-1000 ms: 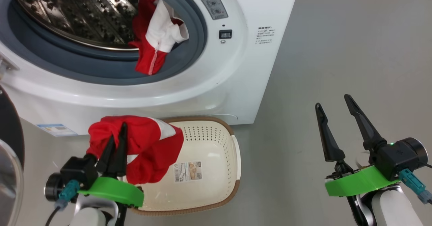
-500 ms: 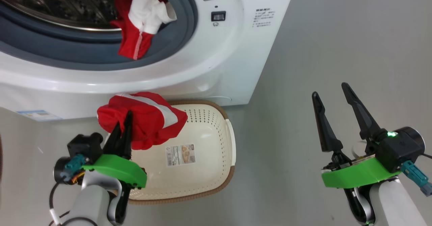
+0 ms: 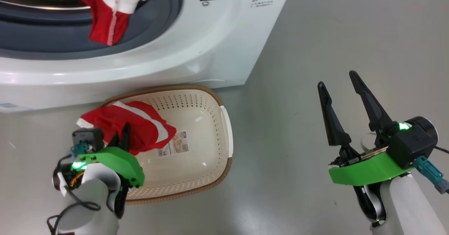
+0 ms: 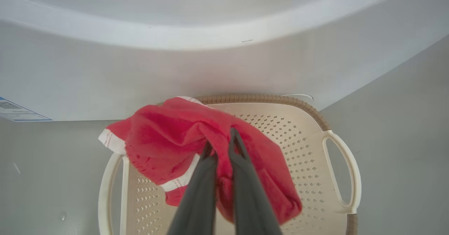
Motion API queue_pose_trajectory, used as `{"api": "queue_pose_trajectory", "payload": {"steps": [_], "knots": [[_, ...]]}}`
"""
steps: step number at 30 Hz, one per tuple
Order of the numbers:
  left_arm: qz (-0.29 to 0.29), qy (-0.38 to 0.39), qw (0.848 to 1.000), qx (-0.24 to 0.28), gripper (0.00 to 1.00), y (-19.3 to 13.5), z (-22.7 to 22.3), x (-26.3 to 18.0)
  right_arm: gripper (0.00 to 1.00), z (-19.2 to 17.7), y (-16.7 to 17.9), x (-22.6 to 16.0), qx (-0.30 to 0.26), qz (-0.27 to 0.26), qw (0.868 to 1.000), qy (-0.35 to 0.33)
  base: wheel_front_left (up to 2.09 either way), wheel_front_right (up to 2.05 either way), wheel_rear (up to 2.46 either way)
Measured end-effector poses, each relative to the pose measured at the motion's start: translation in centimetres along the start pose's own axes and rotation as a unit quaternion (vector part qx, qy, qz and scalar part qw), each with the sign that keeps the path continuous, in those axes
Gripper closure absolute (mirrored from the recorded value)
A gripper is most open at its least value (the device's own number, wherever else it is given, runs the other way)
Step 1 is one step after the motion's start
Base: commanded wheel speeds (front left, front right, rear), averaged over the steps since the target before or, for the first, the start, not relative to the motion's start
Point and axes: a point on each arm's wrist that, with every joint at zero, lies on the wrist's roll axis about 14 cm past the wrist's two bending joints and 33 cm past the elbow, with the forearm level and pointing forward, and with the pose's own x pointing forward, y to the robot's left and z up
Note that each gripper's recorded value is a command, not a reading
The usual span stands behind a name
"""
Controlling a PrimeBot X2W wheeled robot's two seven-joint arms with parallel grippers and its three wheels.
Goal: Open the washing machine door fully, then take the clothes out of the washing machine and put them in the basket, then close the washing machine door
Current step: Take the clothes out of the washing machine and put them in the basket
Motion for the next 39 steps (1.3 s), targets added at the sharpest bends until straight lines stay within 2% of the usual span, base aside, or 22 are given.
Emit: {"api": "queue_pose_trajectory", "payload": {"steps": [16, 27, 28, 29, 31, 32, 33, 34, 39], "knots": [[0.03, 0.148, 0.988, -0.011, 1.0, 1.4, -6.3, 2.8, 0.0, -2.3, -1.7, 0.5, -0.003, -0.018, 0.999, 0.027, 0.0, 0.0, 0.0], [0.026, 0.179, 0.984, -0.009, 1.0, 1.4, -7.6, 4.3, 0.0, -3.4, -2.3, 1.0, -0.007, -0.022, 0.999, 0.038, 0.0, 0.0, 0.0], [0.025, 0.18, 0.983, -0.007, 0.98, 1.3, -7.7, 4.3, 0.0, -3.4, -2.4, 1.0, -0.008, -0.023, 0.999, 0.038, 0.0, 0.0, 0.0], [0.024, 0.181, 0.983, -0.005, 0.75, 1.3, -7.8, 4.3, 0.0, -3.4, -2.4, 1.0, -0.008, -0.023, 0.999, 0.039, 0.0, 0.0, 0.0], [0.022, 0.184, 0.983, -0.004, 0.37, 1.2, -7.8, 4.2, 0.0, -3.4, -2.4, 1.0, -0.008, -0.023, 0.999, 0.04, 0.0, 0.0, 0.0], [0.022, 0.184, 0.983, -0.003, 0.06, 1.2, -7.7, 4.2, 0.0, -3.4, -2.4, 1.0, -0.008, -0.024, 0.999, 0.04, 0.0, 0.0, 0.0], [0.022, 0.182, 0.983, -0.002, 0.06, 1.2, -7.6, 4.1, 0.0, -3.4, -2.4, 0.9, -0.007, -0.024, 0.999, 0.04, 0.0, 0.0, 0.0], [0.022, 0.177, 0.984, -0.002, 0.0, 1.1, -7.4, 4.1, 0.0, -3.4, -2.4, 1.0, -0.007, -0.024, 0.999, 0.039, 0.0, 0.0, 0.0], [0.024, 0.146, 0.989, -0.004, 0.0, 1.2, -6.0, 3.9, 0.0, -2.8, -2.2, 1.1, -0.006, -0.022, 0.999, 0.032, 0.0, 0.0, 0.0]]}}
